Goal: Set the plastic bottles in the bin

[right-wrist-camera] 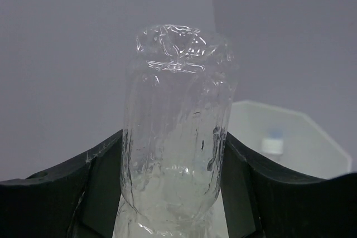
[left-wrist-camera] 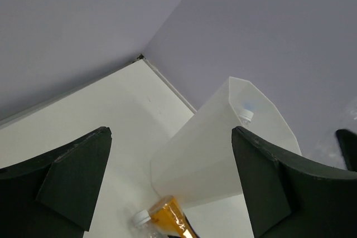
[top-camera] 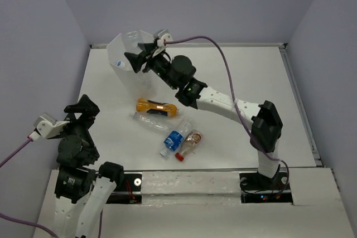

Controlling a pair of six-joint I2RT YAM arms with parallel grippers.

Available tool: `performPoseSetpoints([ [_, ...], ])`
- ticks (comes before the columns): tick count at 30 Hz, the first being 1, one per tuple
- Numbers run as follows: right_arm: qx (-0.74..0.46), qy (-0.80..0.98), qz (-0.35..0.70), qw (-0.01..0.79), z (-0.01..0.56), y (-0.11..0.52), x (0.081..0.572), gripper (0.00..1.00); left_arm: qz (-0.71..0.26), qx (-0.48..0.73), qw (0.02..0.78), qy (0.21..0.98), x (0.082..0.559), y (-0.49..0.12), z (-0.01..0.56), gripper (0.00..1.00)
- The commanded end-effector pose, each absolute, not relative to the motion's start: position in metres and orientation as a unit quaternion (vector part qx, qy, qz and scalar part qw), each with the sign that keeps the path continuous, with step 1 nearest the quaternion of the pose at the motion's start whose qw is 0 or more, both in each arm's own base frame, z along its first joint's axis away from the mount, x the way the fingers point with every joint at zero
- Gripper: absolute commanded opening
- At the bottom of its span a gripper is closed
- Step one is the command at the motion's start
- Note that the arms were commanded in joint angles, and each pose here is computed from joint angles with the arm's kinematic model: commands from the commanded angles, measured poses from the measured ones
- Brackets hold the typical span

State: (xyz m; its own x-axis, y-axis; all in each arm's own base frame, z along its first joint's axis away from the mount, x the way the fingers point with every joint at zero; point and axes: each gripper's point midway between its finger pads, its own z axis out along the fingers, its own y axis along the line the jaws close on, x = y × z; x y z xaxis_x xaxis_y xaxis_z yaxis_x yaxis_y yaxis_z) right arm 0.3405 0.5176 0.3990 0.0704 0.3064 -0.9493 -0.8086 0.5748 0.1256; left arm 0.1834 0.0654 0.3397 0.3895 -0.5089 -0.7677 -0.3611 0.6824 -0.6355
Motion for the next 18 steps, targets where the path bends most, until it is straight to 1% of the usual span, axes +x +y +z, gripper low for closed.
performPoseSetpoints([
  [1,-0.138,0.44,0.418,0.783,0.49,0.476,0.352,0.39,-0.089,-0.367,0.751,0.541,0.187,0.053,0.354,0.99],
  [2,-0.129,0.431,0.416,0.79,0.495,0.471,0.359,0.39,-0.093,-0.359,0.752,0.545,0.189,0.049,0.354,0.99],
  [3,-0.11,0.405,0.424,0.802,0.515,0.462,0.363,0.38,-0.103,-0.346,0.754,0.549,0.191,0.043,0.355,0.99],
  [4,-0.105,0.408,0.414,0.807,0.504,0.462,0.385,0.38,-0.112,-0.334,0.754,0.554,0.193,0.038,0.355,0.99],
  [5,-0.093,0.39,0.415,0.817,0.523,0.452,0.387,0.38,-0.114,-0.332,0.754,0.555,0.194,0.037,0.355,0.99],
  [6,-0.092,0.4,0.405,0.817,0.503,0.462,0.406,0.38,-0.121,-0.324,0.754,0.558,0.196,0.032,0.355,0.99],
  [7,-0.079,0.376,0.406,0.829,0.526,0.456,0.41,0.38,-0.125,-0.319,0.755,0.559,0.197,0.03,0.356,0.99],
  [8,-0.079,0.371,0.405,0.832,0.525,0.458,0.418,0.38,-0.128,-0.315,0.754,0.561,0.198,0.028,0.355,0.99],
  [9,-0.085,0.381,0.403,0.828,0.506,0.469,0.432,0.38,-0.134,-0.31,0.755,0.562,0.199,0.025,0.357,0.99],
  [10,-0.077,0.362,0.404,0.837,0.521,0.462,0.436,0.38,-0.135,-0.308,0.755,0.562,0.199,0.024,0.356,0.99],
  [14,-0.089,0.365,0.394,0.839,0.504,0.48,0.457,0.39,-0.136,-0.302,0.754,0.567,0.202,0.021,0.355,0.99],
  [15,-0.1,0.378,0.387,0.835,0.493,0.487,0.462,0.42,-0.138,-0.299,0.755,0.567,0.202,0.02,0.356,0.99],
  [16,-0.109,0.384,0.387,0.831,0.486,0.492,0.464,0.61,-0.139,-0.298,0.754,0.569,0.203,0.019,0.355,0.99],
  [17,-0.117,0.385,0.385,0.831,0.484,0.494,0.464,0.72,-0.138,-0.297,0.754,0.569,0.203,0.019,0.356,0.99],
  [18,-0.133,0.388,0.387,0.826,0.479,0.499,0.461,0.82,-0.139,-0.295,0.754,0.57,0.203,0.018,0.356,0.99],
])
